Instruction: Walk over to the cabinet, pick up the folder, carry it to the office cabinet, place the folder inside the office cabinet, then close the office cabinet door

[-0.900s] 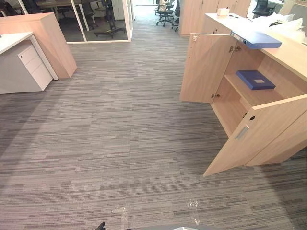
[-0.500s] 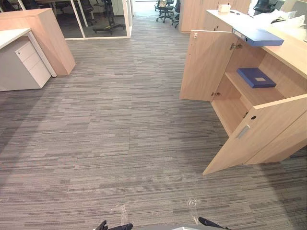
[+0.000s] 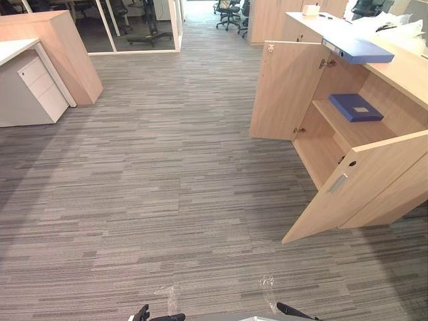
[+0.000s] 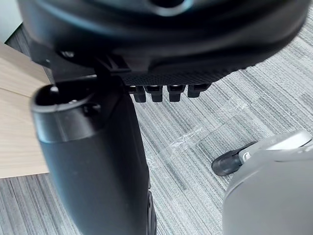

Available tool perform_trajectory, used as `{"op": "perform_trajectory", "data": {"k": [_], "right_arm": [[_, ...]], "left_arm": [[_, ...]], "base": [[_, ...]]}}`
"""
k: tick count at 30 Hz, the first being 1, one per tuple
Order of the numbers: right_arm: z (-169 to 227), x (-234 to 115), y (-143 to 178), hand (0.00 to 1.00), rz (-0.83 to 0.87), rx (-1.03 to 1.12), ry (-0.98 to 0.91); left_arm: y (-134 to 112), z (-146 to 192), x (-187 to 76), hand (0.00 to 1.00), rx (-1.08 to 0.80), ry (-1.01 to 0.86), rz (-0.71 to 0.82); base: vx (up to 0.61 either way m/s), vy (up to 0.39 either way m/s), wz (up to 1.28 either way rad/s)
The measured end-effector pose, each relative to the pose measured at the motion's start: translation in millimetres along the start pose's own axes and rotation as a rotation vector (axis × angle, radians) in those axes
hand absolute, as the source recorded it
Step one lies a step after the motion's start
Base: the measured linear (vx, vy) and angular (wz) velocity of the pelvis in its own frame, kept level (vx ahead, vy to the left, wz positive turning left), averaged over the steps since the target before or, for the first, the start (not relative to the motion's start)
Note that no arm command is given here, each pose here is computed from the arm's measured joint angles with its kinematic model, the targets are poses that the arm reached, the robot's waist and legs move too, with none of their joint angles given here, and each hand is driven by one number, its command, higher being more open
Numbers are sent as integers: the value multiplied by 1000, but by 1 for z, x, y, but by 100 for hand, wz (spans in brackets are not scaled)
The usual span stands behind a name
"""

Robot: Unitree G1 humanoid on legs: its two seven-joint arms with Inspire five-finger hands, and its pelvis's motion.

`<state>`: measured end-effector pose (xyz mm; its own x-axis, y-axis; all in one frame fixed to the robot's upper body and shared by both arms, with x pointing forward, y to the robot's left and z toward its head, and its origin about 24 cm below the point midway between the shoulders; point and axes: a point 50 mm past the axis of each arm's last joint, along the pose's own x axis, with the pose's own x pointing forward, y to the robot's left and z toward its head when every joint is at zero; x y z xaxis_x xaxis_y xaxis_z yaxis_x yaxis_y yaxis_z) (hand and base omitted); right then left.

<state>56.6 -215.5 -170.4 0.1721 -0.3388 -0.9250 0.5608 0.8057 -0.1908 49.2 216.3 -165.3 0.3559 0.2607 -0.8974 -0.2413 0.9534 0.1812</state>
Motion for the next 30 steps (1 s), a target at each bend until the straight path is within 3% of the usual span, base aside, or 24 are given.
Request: {"op": "perform_trajectory", "data": {"k": [12,22,30], "right_arm": [[-2,-1,2,100,2,36,8],[4,-2,1,100,-20,9,-51],[-1,-2,-5,100,-42,11,-23]], "left_arm": [[1,0,0,100,-15,1,22],[4,24,-4,100,-304,-140,109],[4,23,-5,100,-326,-144,126]], "base": [[-3,0,0],[-22,18,-10],[311,319,-15]]}}
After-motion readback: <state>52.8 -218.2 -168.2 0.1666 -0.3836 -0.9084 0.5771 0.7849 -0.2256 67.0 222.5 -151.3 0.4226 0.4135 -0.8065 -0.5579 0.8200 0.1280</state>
